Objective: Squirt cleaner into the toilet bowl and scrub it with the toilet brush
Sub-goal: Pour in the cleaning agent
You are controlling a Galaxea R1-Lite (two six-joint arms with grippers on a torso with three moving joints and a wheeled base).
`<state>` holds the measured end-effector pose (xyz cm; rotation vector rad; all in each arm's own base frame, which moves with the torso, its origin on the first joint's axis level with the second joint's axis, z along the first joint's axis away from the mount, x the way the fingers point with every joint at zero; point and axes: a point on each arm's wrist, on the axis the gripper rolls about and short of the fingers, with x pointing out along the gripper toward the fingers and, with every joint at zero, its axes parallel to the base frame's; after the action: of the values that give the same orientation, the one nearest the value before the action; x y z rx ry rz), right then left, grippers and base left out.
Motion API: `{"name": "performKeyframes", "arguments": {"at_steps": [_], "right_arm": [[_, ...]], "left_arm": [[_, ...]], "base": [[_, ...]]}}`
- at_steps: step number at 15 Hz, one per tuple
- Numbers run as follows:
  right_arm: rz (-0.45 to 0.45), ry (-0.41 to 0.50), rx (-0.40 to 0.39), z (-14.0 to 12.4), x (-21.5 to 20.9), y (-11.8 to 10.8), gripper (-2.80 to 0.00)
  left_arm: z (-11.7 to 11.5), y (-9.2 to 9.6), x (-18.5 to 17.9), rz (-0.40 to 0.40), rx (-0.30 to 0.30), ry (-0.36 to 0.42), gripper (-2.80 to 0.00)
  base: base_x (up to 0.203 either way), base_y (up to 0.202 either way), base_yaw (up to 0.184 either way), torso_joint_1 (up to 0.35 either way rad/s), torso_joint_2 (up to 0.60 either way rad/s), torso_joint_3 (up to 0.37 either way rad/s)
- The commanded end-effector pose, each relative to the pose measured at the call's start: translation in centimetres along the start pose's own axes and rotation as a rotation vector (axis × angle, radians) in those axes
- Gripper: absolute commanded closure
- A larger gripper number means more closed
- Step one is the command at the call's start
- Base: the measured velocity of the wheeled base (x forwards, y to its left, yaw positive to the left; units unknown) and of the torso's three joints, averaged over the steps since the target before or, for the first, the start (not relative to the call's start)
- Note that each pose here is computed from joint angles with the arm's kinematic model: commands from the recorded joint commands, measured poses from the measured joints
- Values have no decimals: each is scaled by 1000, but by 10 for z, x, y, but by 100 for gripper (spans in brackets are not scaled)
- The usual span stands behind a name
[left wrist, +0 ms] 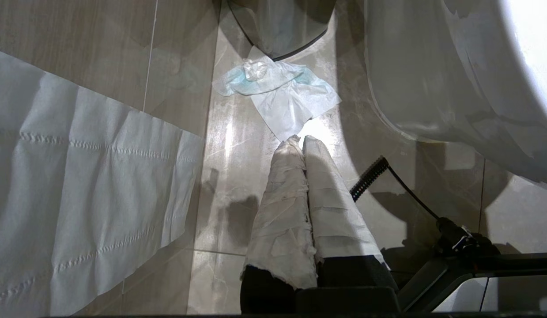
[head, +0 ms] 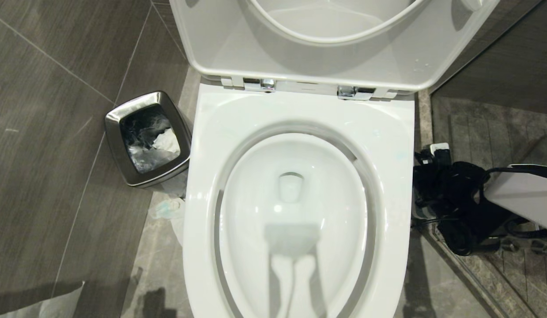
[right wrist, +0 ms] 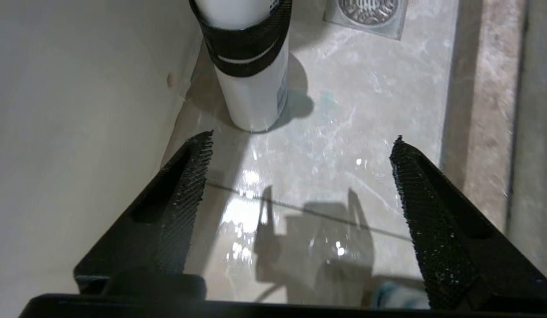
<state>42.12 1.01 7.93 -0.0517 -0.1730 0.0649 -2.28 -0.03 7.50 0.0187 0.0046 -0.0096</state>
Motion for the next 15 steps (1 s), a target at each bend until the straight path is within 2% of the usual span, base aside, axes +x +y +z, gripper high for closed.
{"name": "performKeyframes", "arguments": {"at_steps": [1,4,8,15], "right_arm": [[6,-19,-2,-12,12,1,-280],[41,-64,-9,-16,26,2,-280],[99,-99,-10,-23,39,16,-280],[90,-247,-54,-19,72,17,-280]], "left_arm": [[-1,0,0,0,1,4,0],[0,0,0,0,0,3,0],[0,0,0,0,0,3,0],[0,0,0,0,1,3,0]], "base": [[0,0,0,0,0,0],[0,0,0,0,0,0],[0,0,0,0,0,0],[0,0,0,0,4,0]]}}
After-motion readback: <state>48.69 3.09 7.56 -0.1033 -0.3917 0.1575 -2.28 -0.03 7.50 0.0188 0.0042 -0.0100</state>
